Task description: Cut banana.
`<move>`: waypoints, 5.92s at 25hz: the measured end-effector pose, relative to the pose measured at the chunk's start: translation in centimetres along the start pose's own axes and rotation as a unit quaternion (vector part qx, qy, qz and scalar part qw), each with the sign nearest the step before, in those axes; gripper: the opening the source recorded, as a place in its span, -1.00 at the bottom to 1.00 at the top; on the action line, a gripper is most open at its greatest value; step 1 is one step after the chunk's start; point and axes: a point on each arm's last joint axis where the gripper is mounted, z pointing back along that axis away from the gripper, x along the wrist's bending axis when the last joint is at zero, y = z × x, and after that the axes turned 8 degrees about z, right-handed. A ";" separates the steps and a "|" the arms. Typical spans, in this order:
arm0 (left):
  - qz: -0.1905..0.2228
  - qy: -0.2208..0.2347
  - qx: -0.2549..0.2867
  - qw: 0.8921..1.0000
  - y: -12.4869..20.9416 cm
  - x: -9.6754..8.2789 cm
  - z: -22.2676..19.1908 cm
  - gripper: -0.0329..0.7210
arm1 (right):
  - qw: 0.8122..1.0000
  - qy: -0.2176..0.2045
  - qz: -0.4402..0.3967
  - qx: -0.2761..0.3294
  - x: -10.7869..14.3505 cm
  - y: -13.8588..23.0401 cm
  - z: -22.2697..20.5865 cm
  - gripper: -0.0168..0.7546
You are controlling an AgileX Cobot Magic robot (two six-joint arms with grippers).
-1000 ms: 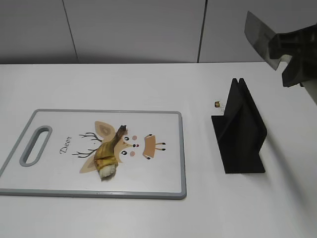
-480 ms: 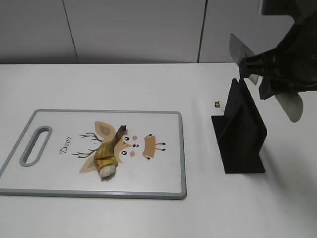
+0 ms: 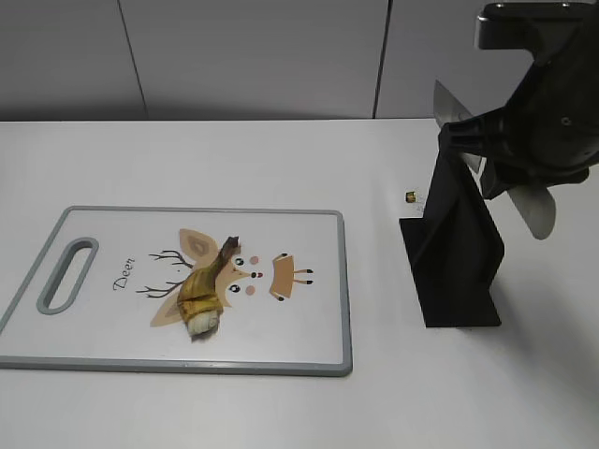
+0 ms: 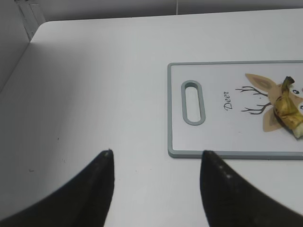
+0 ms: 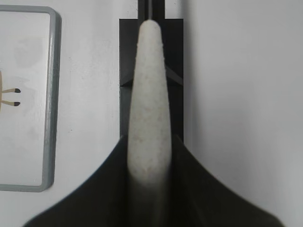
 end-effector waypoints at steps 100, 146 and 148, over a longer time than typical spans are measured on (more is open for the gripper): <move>0.001 0.000 0.000 1.000 0.0 0.0 0.0 0.53 | 0.922 -0.116 0.198 -0.311 -9.0 24.7 12.9 0.58; 0.001 0.000 0.000 1.000 0.0 0.0 0.0 0.53 | 0.943 0.037 0.045 -0.326 -9.0 25.3 13.2 0.58; 0.001 0.000 0.000 1.000 0.0 0.0 0.0 0.53 | 0.943 0.037 0.045 -0.326 -9.0 25.3 13.2 0.58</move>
